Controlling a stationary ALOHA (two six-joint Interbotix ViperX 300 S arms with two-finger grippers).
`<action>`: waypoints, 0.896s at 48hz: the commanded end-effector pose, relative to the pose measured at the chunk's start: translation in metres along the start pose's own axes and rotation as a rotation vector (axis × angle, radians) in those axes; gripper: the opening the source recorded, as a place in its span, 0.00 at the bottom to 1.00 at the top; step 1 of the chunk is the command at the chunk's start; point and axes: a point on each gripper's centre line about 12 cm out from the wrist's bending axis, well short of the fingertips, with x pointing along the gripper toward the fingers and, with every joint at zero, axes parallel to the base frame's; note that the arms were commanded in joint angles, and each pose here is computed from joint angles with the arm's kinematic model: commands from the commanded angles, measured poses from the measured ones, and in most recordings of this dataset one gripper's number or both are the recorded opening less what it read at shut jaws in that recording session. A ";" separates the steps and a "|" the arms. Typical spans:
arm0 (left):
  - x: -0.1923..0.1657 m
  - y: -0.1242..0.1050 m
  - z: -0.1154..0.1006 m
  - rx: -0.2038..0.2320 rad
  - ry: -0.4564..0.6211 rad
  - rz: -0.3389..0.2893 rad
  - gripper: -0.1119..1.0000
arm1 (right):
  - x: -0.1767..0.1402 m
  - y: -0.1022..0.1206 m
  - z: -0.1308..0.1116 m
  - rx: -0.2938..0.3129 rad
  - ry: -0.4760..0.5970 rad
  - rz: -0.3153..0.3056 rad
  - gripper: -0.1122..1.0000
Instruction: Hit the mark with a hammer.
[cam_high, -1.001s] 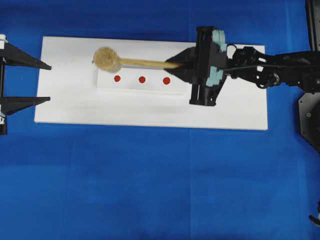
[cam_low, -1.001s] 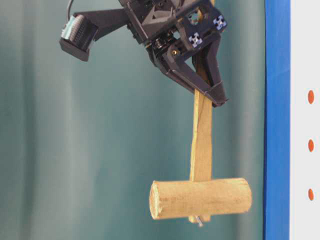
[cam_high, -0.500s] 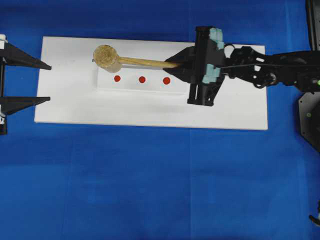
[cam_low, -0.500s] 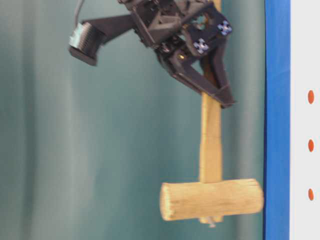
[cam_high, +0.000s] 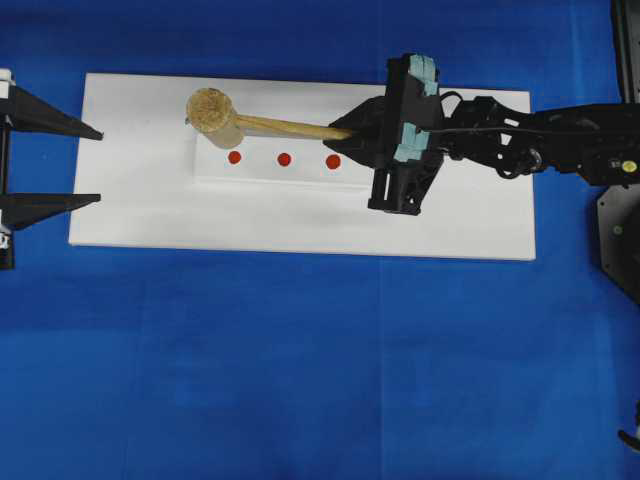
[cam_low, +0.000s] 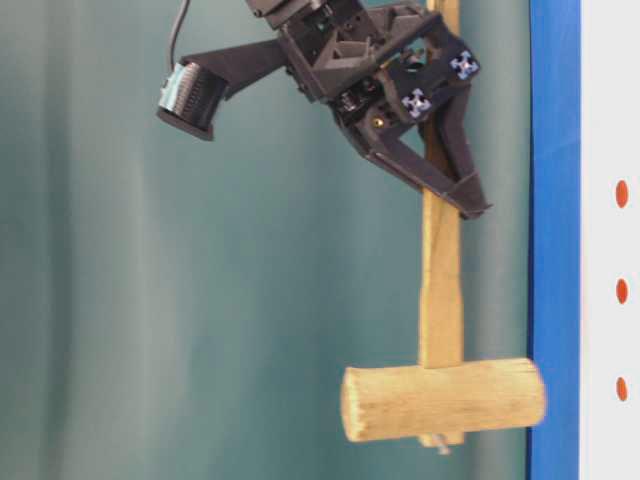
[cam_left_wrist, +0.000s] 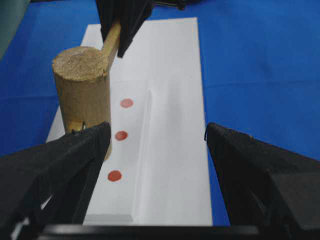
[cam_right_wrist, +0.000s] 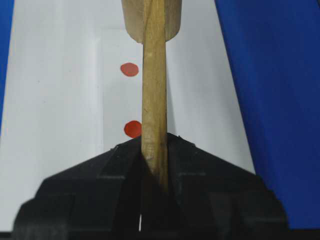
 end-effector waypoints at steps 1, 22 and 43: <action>0.001 0.001 0.004 -0.007 -0.009 0.004 0.77 | 0.007 0.004 0.003 0.023 0.006 0.008 0.12; 0.001 0.001 0.005 -0.011 -0.013 0.005 0.77 | 0.014 0.002 -0.009 0.066 0.037 -0.003 0.12; 0.002 0.001 0.004 -0.029 -0.011 0.003 0.77 | -0.067 -0.007 0.006 0.085 -0.117 0.004 0.12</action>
